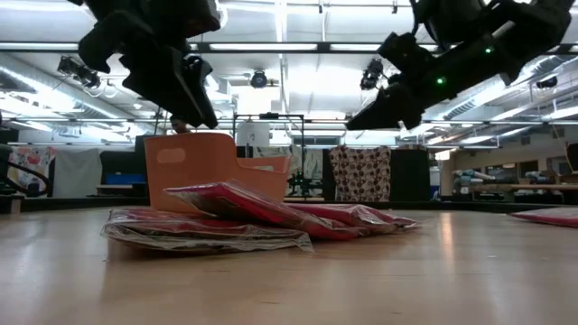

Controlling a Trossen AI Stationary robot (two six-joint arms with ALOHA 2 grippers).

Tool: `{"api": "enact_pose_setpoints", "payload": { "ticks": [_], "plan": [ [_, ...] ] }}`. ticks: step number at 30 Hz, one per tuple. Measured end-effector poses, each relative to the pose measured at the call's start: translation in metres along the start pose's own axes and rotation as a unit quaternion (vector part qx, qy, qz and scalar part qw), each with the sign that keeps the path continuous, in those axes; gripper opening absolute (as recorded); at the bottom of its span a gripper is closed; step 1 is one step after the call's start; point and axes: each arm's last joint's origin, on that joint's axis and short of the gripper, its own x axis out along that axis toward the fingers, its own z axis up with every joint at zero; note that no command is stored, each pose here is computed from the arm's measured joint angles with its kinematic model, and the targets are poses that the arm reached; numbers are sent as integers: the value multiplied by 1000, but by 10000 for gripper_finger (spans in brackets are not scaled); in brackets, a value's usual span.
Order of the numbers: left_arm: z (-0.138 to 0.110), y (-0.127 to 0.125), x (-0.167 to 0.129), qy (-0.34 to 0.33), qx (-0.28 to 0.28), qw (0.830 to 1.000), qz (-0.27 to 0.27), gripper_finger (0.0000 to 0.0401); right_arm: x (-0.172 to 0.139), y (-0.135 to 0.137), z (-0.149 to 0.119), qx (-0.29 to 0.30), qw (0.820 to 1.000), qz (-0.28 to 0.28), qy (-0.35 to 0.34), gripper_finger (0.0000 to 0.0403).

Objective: Sort popcorn bags into baskets
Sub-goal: Put the red popcorn bag into the orange bin

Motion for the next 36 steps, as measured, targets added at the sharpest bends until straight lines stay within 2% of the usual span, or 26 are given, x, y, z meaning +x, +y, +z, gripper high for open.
{"api": "enact_pose_setpoints", "payload": {
  "ticks": [5, 11, 14, 18, 21, 30, 33, 36],
  "plan": [
    [8, -20, 12, 15, 42, 999, -16, 232, -11, -5, -3, 12, 1000, -3, -12, 109],
    [-2, -47, 28, 40, 140, 989, -36, 241, -15, -8, -1, 30, 999, -3, -28, 109],
    [-4, -60, 31, 36, 191, 981, -27, 237, -14, -7, 0, 32, 999, 4, -35, 109],
    [-9, -74, 33, 38, 271, 962, -12, 235, -12, -6, -1, 30, 999, 9, -33, 109],
    [-12, -80, 40, 40, 307, 951, 21, 235, -11, -6, -1, 31, 999, 9, -33, 109],
    [-25, -85, 59, 82, 330, 939, 59, 229, -11, -5, 0, 36, 998, 20, -41, 110],
    [-26, -84, 62, 87, 327, 939, 60, 202, -11, -5, -1, 36, 998, 21, -40, 110],
    [-25, -81, 63, 87, 299, 948, 62, 154, -11, -5, -1, 36, 998, 21, -40, 110]
  ]
}}
